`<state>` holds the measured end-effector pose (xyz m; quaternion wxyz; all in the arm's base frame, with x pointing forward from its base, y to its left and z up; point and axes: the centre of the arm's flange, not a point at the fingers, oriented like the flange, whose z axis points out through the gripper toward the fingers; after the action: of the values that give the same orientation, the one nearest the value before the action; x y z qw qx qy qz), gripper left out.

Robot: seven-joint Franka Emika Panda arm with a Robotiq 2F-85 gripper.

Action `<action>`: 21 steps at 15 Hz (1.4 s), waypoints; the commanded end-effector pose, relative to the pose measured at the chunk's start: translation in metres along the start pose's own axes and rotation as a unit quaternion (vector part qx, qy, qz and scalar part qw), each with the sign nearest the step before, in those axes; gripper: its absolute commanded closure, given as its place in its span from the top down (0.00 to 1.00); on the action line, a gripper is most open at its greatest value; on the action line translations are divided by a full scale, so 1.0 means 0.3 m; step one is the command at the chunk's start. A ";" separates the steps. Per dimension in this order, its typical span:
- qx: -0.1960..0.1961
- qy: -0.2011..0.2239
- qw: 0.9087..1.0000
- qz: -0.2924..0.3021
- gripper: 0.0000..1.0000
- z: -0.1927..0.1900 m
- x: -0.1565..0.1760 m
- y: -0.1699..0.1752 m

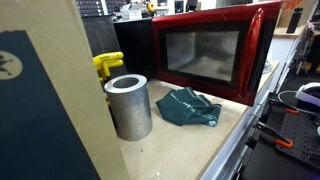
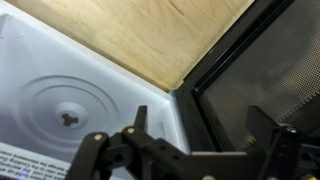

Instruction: Open the microwave then push it backwards.

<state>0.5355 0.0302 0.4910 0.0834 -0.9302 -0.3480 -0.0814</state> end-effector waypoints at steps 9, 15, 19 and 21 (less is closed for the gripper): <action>-0.071 -0.044 0.995 0.045 1.00 -0.285 -0.117 0.081; -0.092 -0.012 0.985 0.144 1.00 -0.474 -0.218 0.055; -0.123 0.021 0.977 0.173 1.00 -0.535 -0.265 0.042; -0.133 0.042 0.975 0.172 1.00 -0.566 -0.271 0.027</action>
<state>0.4778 -0.0645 0.6299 -0.0008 -0.9759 -0.1812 -0.1214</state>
